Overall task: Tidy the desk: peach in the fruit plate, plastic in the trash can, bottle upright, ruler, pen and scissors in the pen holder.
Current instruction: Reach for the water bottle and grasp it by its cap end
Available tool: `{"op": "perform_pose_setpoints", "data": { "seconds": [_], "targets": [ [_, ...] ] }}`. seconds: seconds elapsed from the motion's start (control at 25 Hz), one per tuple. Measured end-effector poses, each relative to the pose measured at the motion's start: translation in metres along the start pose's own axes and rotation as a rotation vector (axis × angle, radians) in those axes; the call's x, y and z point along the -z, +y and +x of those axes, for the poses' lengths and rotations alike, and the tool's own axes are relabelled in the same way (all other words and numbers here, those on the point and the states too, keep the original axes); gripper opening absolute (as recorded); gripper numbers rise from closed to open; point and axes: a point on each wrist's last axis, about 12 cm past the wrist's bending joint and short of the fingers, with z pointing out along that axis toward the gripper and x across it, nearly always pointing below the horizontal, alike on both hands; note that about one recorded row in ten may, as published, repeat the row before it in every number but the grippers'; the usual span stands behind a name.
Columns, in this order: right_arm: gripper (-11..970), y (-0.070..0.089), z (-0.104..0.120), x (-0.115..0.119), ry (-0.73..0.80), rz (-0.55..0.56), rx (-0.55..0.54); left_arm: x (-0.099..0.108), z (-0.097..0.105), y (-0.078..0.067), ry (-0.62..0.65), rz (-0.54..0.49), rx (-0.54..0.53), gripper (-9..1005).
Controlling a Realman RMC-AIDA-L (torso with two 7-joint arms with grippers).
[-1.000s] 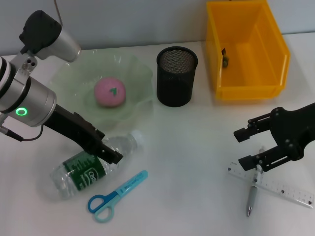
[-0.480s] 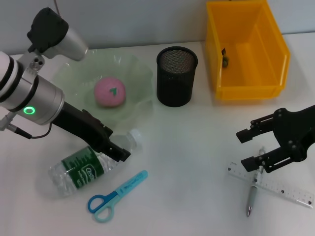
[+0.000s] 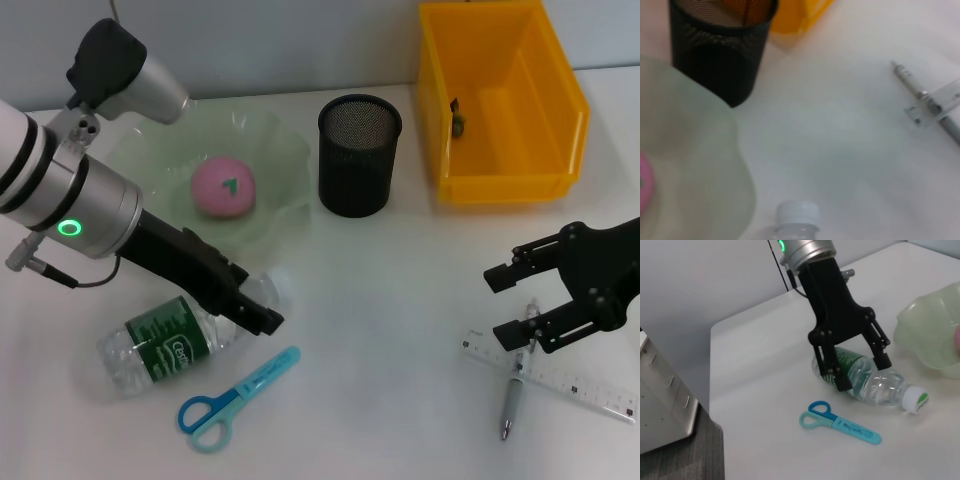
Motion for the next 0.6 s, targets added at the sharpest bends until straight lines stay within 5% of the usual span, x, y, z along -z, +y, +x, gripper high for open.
{"op": "perform_pose_setpoints", "data": {
  "seconds": [0.32,0.6],
  "targets": [
    [759,0.001,0.002,0.002,-0.002,0.012,-0.005,0.001,-0.004,0.001,-0.078,-0.017,-0.054,848],
    [759,0.002,0.004,0.006,0.002,0.022,-0.019,-0.014,0.0,0.005,-0.011,-0.081,-0.09,802]
  ]
}}
